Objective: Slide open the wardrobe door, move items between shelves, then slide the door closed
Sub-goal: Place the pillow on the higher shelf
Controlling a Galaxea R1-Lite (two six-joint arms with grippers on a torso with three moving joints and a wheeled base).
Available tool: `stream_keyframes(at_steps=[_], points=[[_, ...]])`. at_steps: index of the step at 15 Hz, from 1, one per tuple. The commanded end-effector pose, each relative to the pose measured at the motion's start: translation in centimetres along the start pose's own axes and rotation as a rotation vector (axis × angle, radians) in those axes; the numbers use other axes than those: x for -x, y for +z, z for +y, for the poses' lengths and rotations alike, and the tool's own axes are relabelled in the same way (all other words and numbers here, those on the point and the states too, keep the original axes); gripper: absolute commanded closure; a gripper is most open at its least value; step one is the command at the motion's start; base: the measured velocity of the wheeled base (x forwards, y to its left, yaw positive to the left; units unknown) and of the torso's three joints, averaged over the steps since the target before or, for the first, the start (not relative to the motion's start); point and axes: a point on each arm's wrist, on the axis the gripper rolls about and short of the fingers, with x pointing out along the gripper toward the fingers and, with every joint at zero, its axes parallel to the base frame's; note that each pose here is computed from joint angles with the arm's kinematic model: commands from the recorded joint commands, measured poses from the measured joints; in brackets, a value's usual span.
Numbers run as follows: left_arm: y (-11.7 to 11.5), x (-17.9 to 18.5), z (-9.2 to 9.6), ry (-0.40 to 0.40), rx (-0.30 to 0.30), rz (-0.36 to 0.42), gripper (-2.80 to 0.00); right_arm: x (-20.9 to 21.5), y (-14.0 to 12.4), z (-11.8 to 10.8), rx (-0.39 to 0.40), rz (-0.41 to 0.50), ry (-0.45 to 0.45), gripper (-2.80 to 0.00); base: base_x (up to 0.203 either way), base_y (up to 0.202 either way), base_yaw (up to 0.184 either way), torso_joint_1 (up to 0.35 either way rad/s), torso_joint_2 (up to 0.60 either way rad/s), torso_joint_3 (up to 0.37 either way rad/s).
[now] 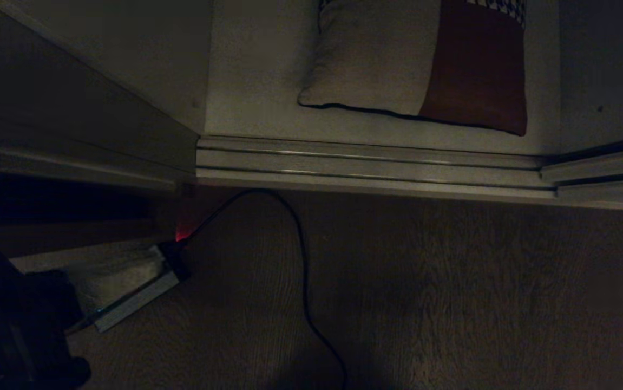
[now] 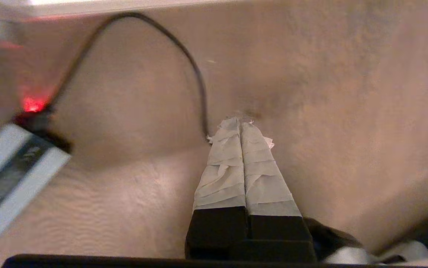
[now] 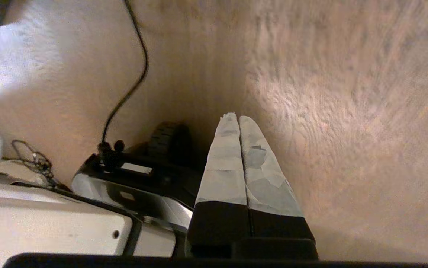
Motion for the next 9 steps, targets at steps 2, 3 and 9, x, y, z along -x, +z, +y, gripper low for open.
stream_keyframes(at_steps=[2, 3, 9], points=[[0.1, 2.0, 1.1, 0.053, 0.014, -0.071, 0.0, 0.1, -0.2, 0.0, -0.001, 0.002, 0.002, 0.0, 0.0, 0.0, 0.0, 0.0, 0.0, 0.0], [0.1, 2.6, 1.5, 0.083, 0.019, -0.094, 0.0, 0.1, -0.2, 0.0, 0.0, 0.001, 0.002, 0.0, 0.0, 0.0, 0.0, 0.0, 0.0, 0.0], [-1.0, 5.4, 3.5, 0.333, 0.009, -0.17, 0.0, 1.6, -0.8, 0.4, 0.031, -0.099, 0.006, 0.0, 0.0, 0.0, 0.0, 0.0, 0.0, 0.0]])
